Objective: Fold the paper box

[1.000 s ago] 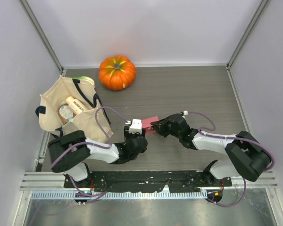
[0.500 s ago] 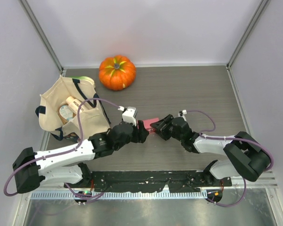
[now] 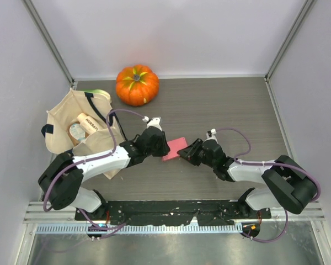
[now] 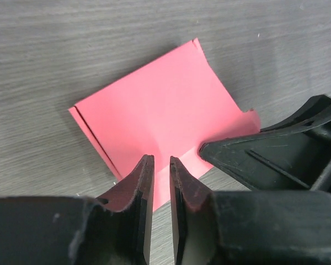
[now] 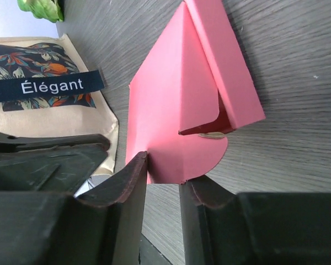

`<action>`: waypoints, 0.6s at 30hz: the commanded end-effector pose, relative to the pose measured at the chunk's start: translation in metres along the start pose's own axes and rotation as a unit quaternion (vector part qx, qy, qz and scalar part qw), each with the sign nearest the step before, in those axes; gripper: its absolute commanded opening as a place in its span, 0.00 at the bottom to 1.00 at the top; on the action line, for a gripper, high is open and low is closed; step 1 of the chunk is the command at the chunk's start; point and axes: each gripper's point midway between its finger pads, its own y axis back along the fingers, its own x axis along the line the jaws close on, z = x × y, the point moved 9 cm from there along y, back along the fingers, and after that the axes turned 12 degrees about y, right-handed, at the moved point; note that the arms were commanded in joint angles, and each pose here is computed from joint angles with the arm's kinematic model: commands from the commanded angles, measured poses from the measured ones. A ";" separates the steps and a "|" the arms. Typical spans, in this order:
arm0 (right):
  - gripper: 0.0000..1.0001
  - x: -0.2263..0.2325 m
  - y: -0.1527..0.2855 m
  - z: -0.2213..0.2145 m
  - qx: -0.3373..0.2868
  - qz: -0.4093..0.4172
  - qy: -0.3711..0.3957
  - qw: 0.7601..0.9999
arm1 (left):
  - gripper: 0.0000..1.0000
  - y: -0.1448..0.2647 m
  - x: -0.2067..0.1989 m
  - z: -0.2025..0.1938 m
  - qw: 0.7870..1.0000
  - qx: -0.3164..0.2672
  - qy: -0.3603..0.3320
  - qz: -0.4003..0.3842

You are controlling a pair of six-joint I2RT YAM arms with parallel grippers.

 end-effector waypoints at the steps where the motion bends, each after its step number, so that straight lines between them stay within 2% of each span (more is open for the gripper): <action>1: 0.33 0.003 -0.001 0.002 -0.004 0.013 0.029 0.999 | 0.18 -0.009 -0.013 -0.003 0.999 0.018 0.008 -0.046; 2: 0.34 0.007 0.001 0.004 -0.004 0.019 0.036 0.999 | 0.17 -0.011 -0.013 -0.005 0.998 0.018 0.011 -0.053; 5: 0.46 0.014 0.006 0.010 0.002 0.010 0.068 0.998 | 0.16 -0.014 -0.005 -0.013 0.998 0.023 0.019 -0.051; 6: 0.56 0.020 0.014 0.015 -0.012 0.014 0.076 0.997 | 0.16 -0.014 0.000 -0.016 0.999 0.025 0.020 -0.044; 8: 0.63 0.019 0.024 0.018 -0.008 -0.011 0.102 0.995 | 0.15 -0.016 0.004 -0.019 0.999 0.026 0.020 -0.039; 9: 0.68 0.023 0.034 0.029 -0.039 -0.014 0.110 0.993 | 0.16 -0.017 0.008 -0.022 0.999 0.030 0.020 -0.034; 10: 0.69 0.020 0.040 0.031 -0.034 -0.029 0.117 0.992 | 0.15 -0.019 0.008 -0.023 0.999 0.030 0.020 -0.035; 13: 0.70 0.021 0.056 0.050 -0.058 -0.029 0.142 0.988 | 0.14 -0.025 0.013 -0.029 0.999 0.042 0.020 -0.027; 14: 0.68 0.024 0.058 0.053 -0.044 -0.009 0.151 0.987 | 0.14 -0.027 0.015 -0.032 0.998 0.048 0.019 -0.024; 18: 0.52 0.033 0.040 0.069 0.012 0.046 0.209 0.977 | 0.13 -0.030 0.023 -0.037 0.998 0.053 0.017 -0.014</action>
